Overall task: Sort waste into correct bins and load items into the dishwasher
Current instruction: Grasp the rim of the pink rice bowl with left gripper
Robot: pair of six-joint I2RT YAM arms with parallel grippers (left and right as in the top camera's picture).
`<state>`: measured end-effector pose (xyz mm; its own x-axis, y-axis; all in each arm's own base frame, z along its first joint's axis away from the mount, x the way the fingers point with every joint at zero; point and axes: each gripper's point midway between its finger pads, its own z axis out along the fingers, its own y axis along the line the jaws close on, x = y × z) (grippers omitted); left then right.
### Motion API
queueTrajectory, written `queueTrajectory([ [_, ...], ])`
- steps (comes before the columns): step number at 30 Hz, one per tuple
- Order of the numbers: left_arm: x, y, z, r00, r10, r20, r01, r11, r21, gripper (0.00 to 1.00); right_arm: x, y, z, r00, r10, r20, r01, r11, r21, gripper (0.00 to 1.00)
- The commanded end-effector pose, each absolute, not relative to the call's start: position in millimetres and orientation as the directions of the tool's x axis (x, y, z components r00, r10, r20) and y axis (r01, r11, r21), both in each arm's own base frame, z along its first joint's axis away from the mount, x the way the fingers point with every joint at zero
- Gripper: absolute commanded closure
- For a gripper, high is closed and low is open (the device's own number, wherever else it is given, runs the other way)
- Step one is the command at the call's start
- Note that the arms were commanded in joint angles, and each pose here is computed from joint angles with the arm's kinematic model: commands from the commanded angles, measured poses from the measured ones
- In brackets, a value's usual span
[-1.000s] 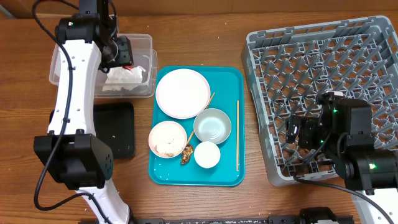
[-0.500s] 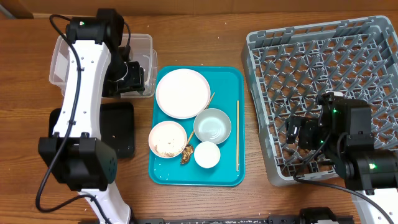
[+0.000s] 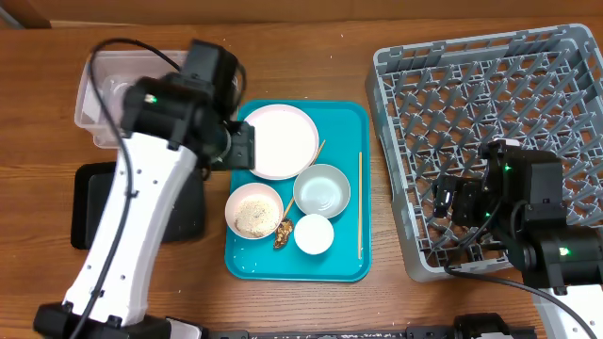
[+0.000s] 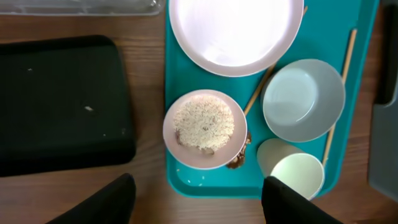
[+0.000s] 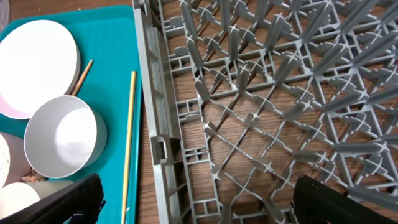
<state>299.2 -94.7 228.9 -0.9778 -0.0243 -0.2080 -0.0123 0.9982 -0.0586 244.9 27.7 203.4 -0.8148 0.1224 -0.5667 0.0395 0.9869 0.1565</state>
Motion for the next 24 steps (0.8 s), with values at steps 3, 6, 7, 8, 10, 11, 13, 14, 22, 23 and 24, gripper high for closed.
queueTrajectory([
  [3, 281, -121, 165, -0.996, 0.014, -0.086, 0.02, 0.998, -0.067, 0.38, 248, 28, 215, -0.795, 0.117, -0.595, 0.03, 0.988, 0.154, 0.0],
  [6, 273, -134, 129, -0.997, 0.048, -0.062, 0.052, 0.996, -0.074, 0.44, 248, 28, 215, -0.796, 0.117, -0.594, 0.03, 0.988, 0.154, 0.0],
  [7, 270, -136, 119, -0.997, 0.059, -0.057, 0.063, 0.995, -0.072, 0.46, 248, 28, 215, -0.796, 0.117, -0.594, 0.03, 0.988, 0.155, 0.0],
  [8, 268, -138, 113, -0.996, 0.066, -0.056, 0.07, 0.995, -0.071, 0.48, 248, 28, 215, -0.796, 0.117, -0.594, 0.03, 0.988, 0.154, 0.0],
  [10, 264, -141, 100, -0.995, 0.082, -0.053, 0.085, 0.994, -0.07, 0.49, 248, 28, 215, -0.796, 0.117, -0.594, 0.03, 0.988, 0.155, 0.0],
  [11, 262, -142, 93, -0.995, 0.088, -0.053, 0.092, 0.993, -0.07, 0.5, 248, 28, 215, -0.796, 0.117, -0.594, 0.03, 0.988, 0.155, 0.0],
  [13, 259, -144, 83, -0.994, 0.096, -0.053, 0.1, 0.992, -0.07, 0.5, 248, 28, 215, -0.796, 0.117, -0.594, 0.03, 0.987, 0.155, 0.0],
  [14, 259, -144, 78, -0.993, 0.101, -0.056, 0.104, 0.992, -0.071, 0.5, 248, 28, 215, -0.796, 0.117, -0.594, 0.03, 0.987, 0.155, 0.0],
  [22, 253, -152, 52, -0.988, 0.132, -0.076, 0.138, 0.987, -0.08, 0.51, 248, 29, 215, -0.796, 0.117, -0.594, 0.028, 0.987, 0.157, 0.0],
  [23, 252, -153, 47, -0.988, 0.137, -0.075, 0.143, 0.987, -0.079, 0.52, 248, 29, 215, -0.796, 0.117, -0.594, 0.028, 0.987, 0.157, 0.0],
  [24, 251, -154, 45, -0.987, 0.141, -0.074, 0.146, 0.986, -0.079, 0.52, 248, 29, 215, -0.796, 0.117, -0.594, 0.028, 0.987, 0.157, 0.0],
])
